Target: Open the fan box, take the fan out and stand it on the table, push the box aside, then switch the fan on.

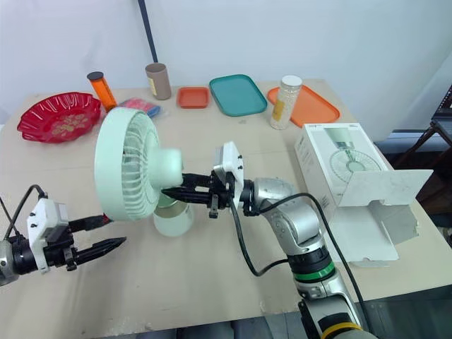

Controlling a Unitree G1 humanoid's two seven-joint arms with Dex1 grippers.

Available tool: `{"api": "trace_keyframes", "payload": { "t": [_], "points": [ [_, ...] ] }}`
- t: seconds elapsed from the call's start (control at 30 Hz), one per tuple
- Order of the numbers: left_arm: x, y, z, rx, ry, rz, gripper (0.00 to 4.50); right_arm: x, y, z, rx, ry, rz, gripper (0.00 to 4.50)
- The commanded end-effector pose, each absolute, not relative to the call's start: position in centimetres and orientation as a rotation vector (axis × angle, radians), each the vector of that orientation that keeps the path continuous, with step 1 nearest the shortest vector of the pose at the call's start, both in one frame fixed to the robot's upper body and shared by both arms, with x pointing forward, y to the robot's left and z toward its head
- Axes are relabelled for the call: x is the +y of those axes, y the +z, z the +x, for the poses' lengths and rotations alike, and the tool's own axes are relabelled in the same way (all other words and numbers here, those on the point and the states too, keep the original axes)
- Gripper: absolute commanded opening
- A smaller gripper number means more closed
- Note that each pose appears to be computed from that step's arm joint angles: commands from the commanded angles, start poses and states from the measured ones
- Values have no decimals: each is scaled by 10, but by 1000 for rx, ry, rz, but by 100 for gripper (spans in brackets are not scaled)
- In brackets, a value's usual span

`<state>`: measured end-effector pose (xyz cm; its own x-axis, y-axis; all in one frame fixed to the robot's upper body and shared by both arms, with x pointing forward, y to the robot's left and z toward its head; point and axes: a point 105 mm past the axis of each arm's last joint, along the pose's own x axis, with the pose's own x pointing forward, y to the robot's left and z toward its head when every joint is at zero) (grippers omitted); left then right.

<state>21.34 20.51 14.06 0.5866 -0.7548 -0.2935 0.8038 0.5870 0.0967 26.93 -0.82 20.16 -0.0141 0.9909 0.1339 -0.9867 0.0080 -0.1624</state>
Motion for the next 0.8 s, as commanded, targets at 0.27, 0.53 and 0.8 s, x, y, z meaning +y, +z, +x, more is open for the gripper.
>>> {"api": "trace_keyframes", "payload": {
  "t": [0.27, 0.53, 0.8],
  "points": [
    [195, 146, 218, 195, -957, 256, 6, -9, 205, 263, -274, 1645, -65, 42],
    [189, 144, 218, 201, -978, 249, 6, -9, 202, 265, -278, 1644, -92, 42],
    [183, 143, 231, 183, -967, 250, 6, -10, 194, 269, -275, 1652, -127, 42]
  ]
}}
